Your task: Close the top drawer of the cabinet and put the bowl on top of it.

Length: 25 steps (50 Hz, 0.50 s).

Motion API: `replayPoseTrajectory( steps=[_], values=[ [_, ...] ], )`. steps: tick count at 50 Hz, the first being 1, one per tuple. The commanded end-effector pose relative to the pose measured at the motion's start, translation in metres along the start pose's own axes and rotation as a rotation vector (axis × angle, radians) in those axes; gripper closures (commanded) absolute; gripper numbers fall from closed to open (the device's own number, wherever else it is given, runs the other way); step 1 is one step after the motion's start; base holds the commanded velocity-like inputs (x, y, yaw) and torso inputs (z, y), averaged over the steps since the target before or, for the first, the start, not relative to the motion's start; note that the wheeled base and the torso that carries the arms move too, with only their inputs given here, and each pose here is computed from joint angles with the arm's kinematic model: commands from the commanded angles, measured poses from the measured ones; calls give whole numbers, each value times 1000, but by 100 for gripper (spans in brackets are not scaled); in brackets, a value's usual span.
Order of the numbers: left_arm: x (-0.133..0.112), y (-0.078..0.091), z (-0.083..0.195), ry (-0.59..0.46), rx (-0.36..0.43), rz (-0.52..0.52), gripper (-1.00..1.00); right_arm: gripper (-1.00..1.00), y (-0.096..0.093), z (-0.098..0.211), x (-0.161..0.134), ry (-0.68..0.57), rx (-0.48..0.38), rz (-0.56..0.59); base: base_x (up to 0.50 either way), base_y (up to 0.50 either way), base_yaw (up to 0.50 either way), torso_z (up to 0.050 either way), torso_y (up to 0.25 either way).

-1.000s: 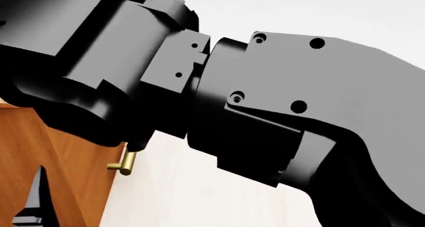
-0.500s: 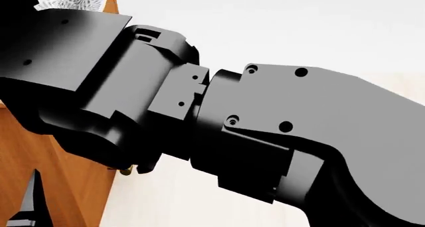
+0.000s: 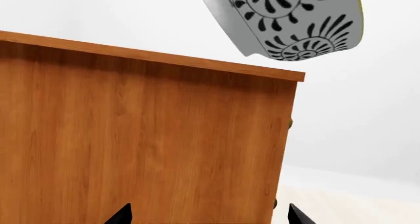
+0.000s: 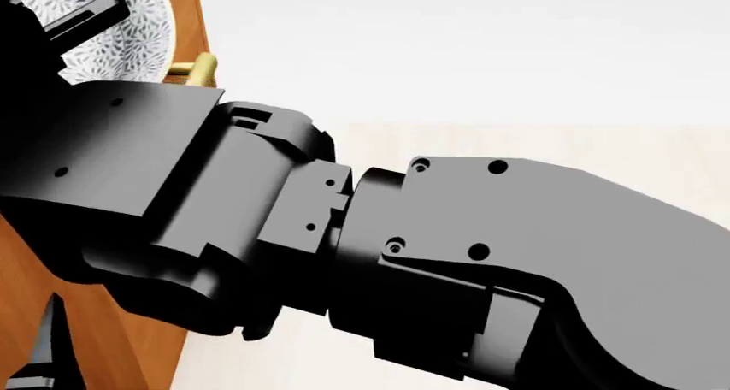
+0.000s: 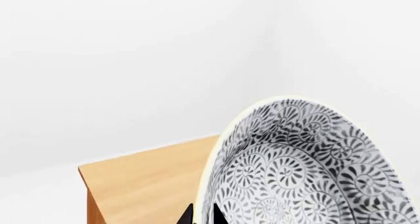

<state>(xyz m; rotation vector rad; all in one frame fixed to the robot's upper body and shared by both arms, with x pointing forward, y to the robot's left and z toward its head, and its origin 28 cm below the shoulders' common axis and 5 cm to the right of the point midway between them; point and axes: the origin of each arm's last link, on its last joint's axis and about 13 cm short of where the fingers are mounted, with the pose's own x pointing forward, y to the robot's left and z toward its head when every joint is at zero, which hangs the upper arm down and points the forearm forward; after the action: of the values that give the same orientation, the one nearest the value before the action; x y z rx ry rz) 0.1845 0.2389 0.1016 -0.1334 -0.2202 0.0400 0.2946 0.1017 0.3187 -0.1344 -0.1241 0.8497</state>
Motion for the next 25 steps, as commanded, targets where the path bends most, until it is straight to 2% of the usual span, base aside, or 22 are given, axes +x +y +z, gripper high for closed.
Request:
replayPoseTrajectory(
  steps=[1, 7, 9, 13, 25],
  values=[
    [0, 3, 0, 1, -7, 12, -100, 100, 3, -3, -1, -5, -37, 27, 0, 0, 0, 0, 0],
    [0, 3, -1, 3, -6, 19, -100, 100, 2, 3, -3, 21, -69, 34, 0, 0, 0, 0, 2],
    [0, 3, 0, 2, -7, 17, -100, 100, 2, 6, -5, 45, -133, 32, 0, 0, 0, 0, 0],
    [1, 5, -2, 5, -7, 25, -100, 100, 1, 10, -7, 85, -187, -3, 0, 0, 0, 0, 0],
    [1, 6, -2, 3, -15, 36, -100, 100, 0, -2, -9, 142, -247, 20, 0, 0, 0, 0, 0]
  ],
)
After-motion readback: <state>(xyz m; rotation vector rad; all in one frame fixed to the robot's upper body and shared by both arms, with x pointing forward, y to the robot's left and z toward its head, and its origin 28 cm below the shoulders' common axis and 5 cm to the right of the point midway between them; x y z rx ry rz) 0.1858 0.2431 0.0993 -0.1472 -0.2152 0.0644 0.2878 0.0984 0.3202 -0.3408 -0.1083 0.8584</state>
